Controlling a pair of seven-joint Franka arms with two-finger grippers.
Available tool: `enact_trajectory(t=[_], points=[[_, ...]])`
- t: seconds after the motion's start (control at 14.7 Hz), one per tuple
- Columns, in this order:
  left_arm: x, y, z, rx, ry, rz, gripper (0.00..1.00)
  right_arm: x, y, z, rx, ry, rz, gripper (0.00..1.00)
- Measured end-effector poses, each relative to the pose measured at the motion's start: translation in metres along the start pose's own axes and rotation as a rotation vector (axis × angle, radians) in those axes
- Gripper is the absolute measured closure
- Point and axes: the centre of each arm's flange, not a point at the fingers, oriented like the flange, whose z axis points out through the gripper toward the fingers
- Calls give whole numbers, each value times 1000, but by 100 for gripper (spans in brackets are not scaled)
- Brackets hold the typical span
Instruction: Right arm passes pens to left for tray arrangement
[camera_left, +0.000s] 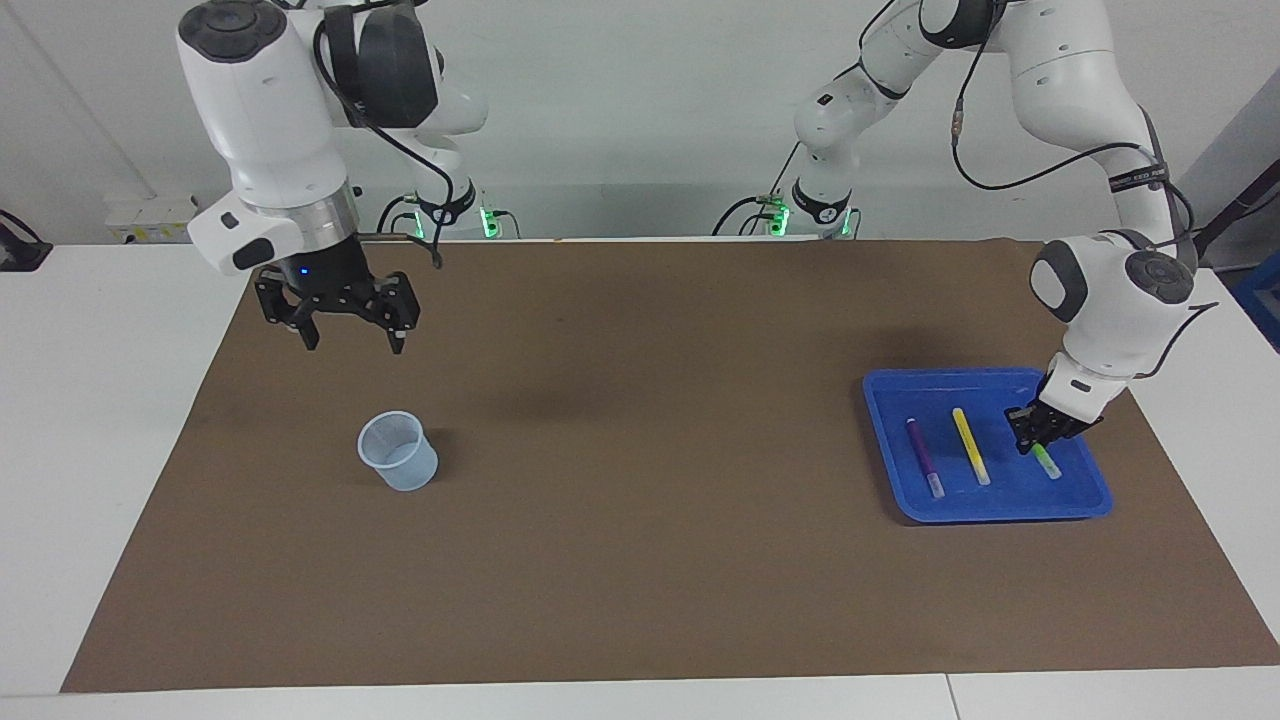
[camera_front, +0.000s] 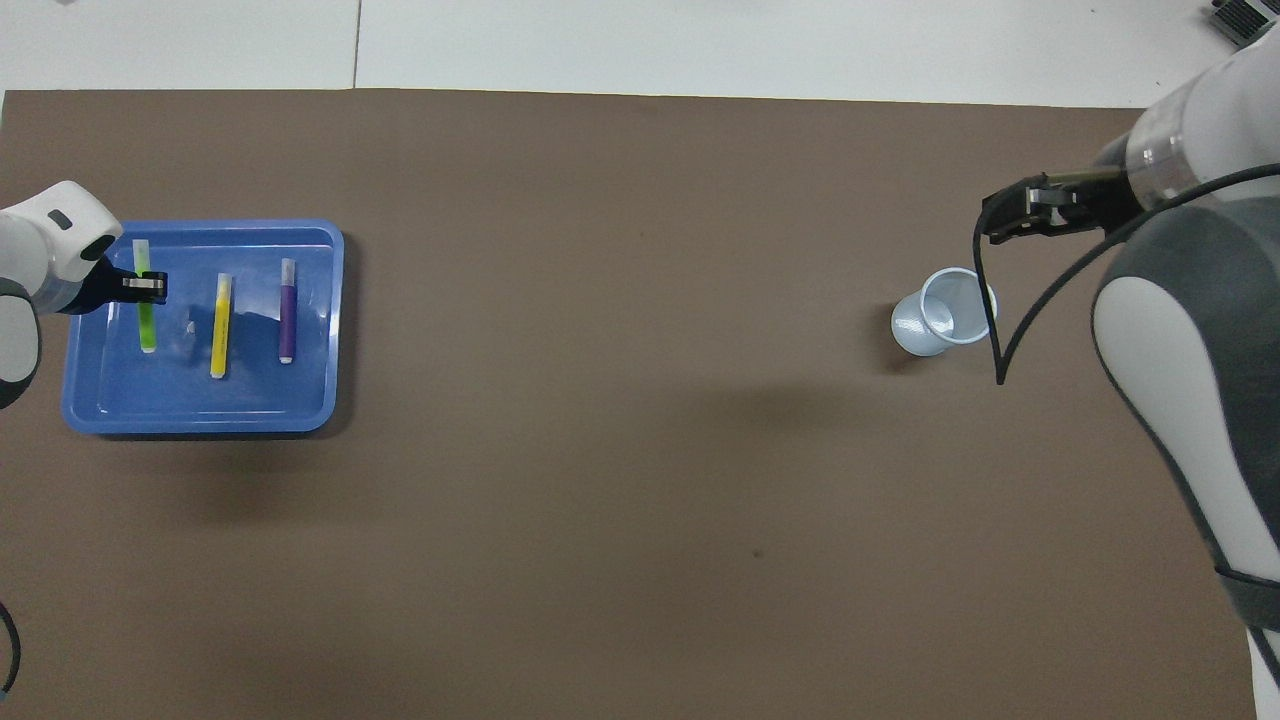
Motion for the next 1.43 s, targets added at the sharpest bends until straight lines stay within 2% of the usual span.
enact_trajectory(t=[0.2,0.41,0.55,0.82,0.95,1.02,1.09,1.23,1.43], points=[[-4,-14,17,31,-8,19,82,-12,35,-6,-12,-48,-53,0],[-10,-25,31,29,-25,15,82,-13,68,3,50,-71,-35,0],[-14,-26,35,25,-34,15,82,-16,77,11,92,-94,-20,0],[-15,-26,36,24,-36,14,82,-31,74,10,89,-107,-19,0],[-15,-26,37,24,-36,14,68,-35,80,7,86,-104,-6,0],[-15,-26,37,24,-34,14,68,-36,84,7,85,-105,1,0],[-15,-26,37,24,-30,14,63,-36,86,8,85,-106,4,0],[-14,-26,37,24,-20,14,46,-36,84,9,86,-110,1,0],[-14,-25,37,24,-18,15,41,-36,82,10,86,-112,-2,0]])
